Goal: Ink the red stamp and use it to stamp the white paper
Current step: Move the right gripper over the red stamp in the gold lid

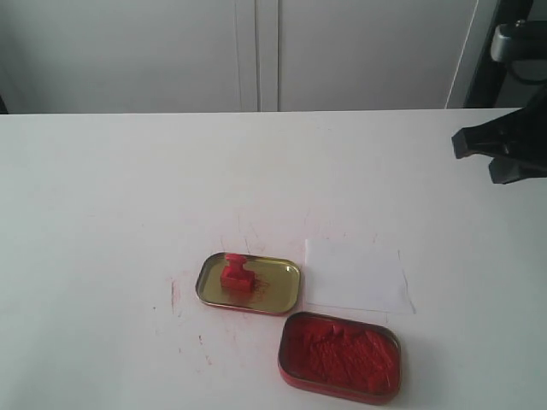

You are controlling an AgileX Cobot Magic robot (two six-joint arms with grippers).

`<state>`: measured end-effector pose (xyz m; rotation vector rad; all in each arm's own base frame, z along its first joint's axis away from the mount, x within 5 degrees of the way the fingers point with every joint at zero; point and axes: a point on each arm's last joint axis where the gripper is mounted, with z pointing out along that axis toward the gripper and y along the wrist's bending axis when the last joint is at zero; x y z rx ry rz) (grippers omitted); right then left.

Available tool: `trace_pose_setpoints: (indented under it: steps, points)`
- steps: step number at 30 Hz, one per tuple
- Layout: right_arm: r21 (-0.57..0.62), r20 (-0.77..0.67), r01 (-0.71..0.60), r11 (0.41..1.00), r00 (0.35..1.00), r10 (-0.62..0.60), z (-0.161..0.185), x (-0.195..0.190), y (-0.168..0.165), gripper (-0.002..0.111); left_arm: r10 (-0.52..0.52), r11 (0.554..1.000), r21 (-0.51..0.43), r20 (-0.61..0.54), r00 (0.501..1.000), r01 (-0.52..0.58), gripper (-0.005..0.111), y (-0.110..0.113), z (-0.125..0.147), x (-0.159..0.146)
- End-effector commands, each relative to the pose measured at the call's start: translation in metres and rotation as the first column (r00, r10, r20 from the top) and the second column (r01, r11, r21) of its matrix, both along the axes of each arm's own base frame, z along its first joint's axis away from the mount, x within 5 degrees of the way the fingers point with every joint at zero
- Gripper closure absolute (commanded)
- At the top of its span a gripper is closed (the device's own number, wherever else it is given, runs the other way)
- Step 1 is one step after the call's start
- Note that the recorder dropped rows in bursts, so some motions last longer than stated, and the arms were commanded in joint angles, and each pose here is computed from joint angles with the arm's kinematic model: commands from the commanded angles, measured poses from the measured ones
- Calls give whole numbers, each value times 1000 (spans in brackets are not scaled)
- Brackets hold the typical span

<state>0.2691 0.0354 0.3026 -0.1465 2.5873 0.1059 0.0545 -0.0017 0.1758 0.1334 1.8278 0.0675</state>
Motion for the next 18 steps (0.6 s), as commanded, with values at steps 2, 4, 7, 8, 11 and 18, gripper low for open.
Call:
trace_pose_setpoints:
  steps: [2, 4, 7, 8, 11, 18]
  points:
    - [-3, -38, -84, 996, 996, 84, -5, 15, 21, 108, 1, 1000, -3, 0, 1000, -1, 107, 0, -1, 0]
    - [-3, -41, -112, 994, 993, 112, -6, 20, 31, 108, 1, 1000, -3, 0, 1000, -1, 107, 0, -1, 0]
    - [-6, -60, -160, 987, 985, 159, -8, 27, 46, 108, 1, 1000, -3, 0, 1000, -1, 107, 0, -1, 0]
    - [-12, -67, -186, 982, 980, 185, -9, 29, 52, 108, 1, 1000, -3, 0, 1000, -1, 107, 0, -1, 0]
    - [-30, -104, -264, 964, 960, 259, -13, 37, 68, 108, 1, 1000, -3, 0, 1000, -1, 107, 0, -1, 0]
    - [-42, -159, -389, 920, 912, 379, -28, 47, 110, 108, 1, 1000, -3, 0, 1000, -1, 107, 0, -1, 0]
